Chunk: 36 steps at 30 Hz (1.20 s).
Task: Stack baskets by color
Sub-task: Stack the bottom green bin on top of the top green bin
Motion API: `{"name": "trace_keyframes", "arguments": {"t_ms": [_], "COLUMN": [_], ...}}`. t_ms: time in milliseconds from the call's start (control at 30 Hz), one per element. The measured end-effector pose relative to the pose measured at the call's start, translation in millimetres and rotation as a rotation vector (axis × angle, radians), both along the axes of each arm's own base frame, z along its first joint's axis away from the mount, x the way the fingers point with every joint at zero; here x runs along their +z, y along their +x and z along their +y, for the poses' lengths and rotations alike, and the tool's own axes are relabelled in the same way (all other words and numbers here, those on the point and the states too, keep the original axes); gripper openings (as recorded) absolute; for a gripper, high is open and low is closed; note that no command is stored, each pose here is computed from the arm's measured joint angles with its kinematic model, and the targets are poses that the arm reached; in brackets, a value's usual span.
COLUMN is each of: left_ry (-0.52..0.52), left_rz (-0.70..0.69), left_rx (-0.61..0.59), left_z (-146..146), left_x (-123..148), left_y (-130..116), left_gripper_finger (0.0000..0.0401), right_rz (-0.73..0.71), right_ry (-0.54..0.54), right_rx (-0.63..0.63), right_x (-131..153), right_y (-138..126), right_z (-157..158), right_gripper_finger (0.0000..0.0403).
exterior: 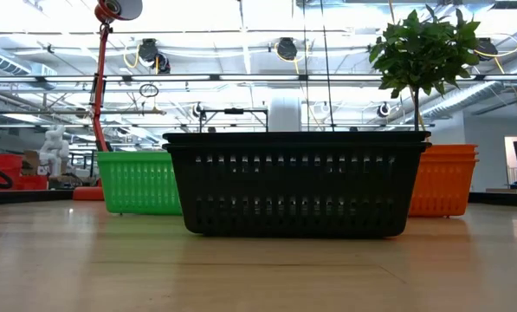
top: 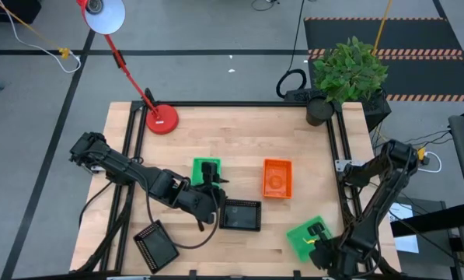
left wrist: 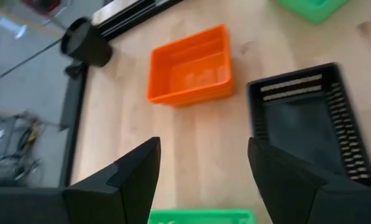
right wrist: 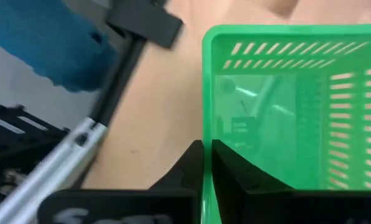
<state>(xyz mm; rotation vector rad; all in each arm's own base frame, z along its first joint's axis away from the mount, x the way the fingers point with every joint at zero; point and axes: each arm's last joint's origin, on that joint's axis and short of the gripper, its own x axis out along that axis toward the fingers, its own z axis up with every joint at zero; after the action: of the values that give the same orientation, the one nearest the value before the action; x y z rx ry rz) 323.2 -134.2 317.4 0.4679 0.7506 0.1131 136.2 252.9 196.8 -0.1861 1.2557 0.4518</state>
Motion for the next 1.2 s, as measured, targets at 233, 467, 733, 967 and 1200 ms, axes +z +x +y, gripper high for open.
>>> {"name": "trace_keyframes", "arguments": {"t_ms": [233,467,733,967,1200], "left_ry": [-0.015,0.028,0.197,0.278,0.294], "left_rz": [-0.007,0.023,0.038,0.023,0.031], "left_rx": [-0.074,-0.197,-0.407,-0.536,-0.602], "left_z": [-3.1,-10.6,-31.1,-51.0,-59.1], "left_x": [2.0,1.9,3.7,5.5,-2.0], "left_y": [2.4,0.2,-7.7,-17.0,-21.3], "left_gripper_finger": [0.0243,0.0243,0.0243,0.0243,0.0243], "right_rz": [-0.057,-0.195,-0.28,-0.353,-0.434], "right_ry": [0.051,-0.038,-0.16,-0.239,-0.279], "right_rx": [0.058,0.159,0.313,0.4,0.502], "right_x": [21.1,56.4,74.6,77.1,82.0], "right_y": [4.4,12.8,32.0,59.8,77.2], "right_z": [6.0,9.6,-1.2,-17.3,-26.8], "right_gripper_finger": [0.0006,0.0003,0.0001,0.0001,0.0]}}
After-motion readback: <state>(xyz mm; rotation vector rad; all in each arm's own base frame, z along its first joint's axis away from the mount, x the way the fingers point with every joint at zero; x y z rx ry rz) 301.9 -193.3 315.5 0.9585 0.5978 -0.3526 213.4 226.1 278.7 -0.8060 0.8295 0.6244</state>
